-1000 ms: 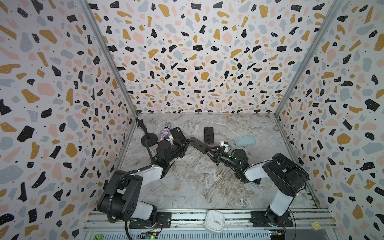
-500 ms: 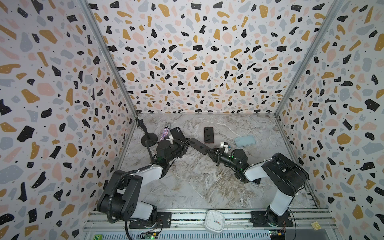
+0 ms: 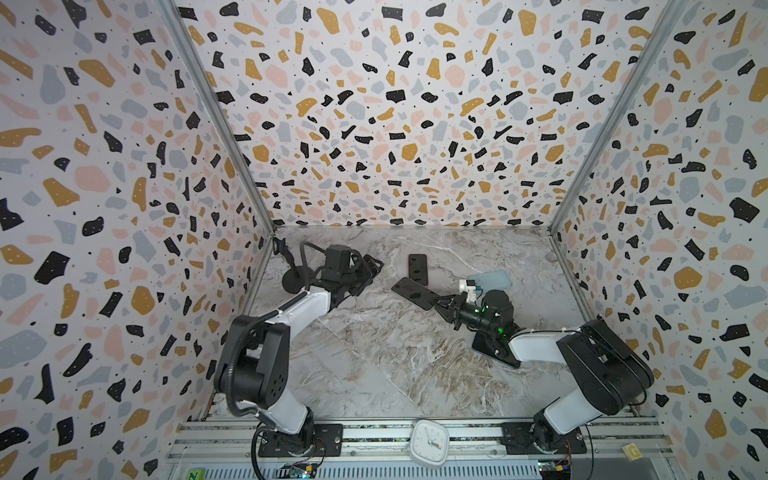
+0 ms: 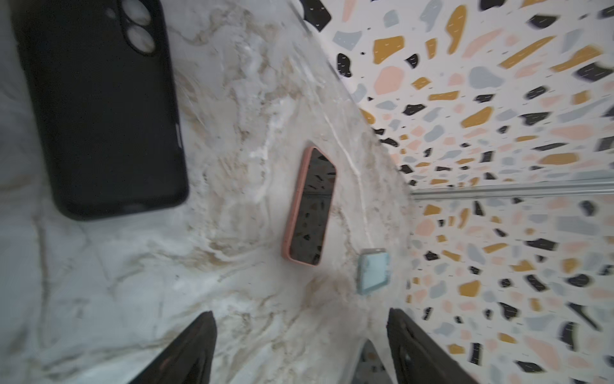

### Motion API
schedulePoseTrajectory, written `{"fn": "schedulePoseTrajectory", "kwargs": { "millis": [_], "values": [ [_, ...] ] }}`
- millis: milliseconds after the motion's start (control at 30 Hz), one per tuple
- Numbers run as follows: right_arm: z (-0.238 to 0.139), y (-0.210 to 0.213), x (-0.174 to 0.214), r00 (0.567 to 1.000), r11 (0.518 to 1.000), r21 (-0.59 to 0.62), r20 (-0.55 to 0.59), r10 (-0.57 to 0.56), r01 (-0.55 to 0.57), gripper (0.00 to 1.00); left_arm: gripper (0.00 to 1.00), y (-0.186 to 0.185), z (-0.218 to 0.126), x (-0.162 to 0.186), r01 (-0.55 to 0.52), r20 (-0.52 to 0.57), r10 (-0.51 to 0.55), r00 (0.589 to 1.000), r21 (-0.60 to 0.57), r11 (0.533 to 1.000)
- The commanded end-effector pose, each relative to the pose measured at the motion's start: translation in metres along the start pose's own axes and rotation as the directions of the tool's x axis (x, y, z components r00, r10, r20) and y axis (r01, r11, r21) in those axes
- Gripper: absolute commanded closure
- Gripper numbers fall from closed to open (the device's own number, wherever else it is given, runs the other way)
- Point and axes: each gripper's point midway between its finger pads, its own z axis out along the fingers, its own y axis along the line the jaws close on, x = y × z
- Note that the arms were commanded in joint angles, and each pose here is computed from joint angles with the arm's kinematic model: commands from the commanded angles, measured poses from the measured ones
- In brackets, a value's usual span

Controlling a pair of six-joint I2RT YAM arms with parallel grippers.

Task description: Put the phone into the phone case

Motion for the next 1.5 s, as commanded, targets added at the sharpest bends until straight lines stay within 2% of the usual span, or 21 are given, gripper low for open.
{"fn": "schedulePoseTrajectory", "kwargs": {
  "millis": [0,233,600,933,1233,1467],
  "values": [
    [-0.003,0.022,0.004,0.981,0.983,0.002,-0.047,-0.186,0.186,0.98,0.17,0.041,0.014,0.007,-0.144,-0.098,0.126,0.987,-0.197,0.970],
    [-0.010,0.023,0.001,0.954,0.954,0.040,-0.059,-0.294,0.296,0.98,0.16,0.055,0.047,-0.007,-0.206,-0.135,0.175,0.975,-0.274,0.939],
    [-0.016,0.021,-0.004,0.943,0.944,0.036,-0.067,-0.325,0.328,0.98,0.16,0.062,0.070,-0.021,-0.246,-0.157,0.205,0.966,-0.318,0.915],
    [-0.022,0.021,-0.013,0.940,0.940,0.032,-0.049,-0.338,0.340,0.98,0.16,0.082,0.073,0.002,-0.227,-0.201,0.167,0.965,-0.329,0.917],
    [-0.028,0.022,-0.015,0.937,0.936,0.035,-0.036,-0.348,0.349,0.98,0.16,0.070,0.071,0.034,-0.208,-0.241,0.143,0.960,-0.269,0.940],
    [-0.034,0.020,-0.020,0.936,0.935,0.042,-0.019,-0.352,0.353,0.97,0.16,0.048,0.053,0.067,-0.152,-0.228,0.104,0.968,-0.207,0.967]
  ]
}}
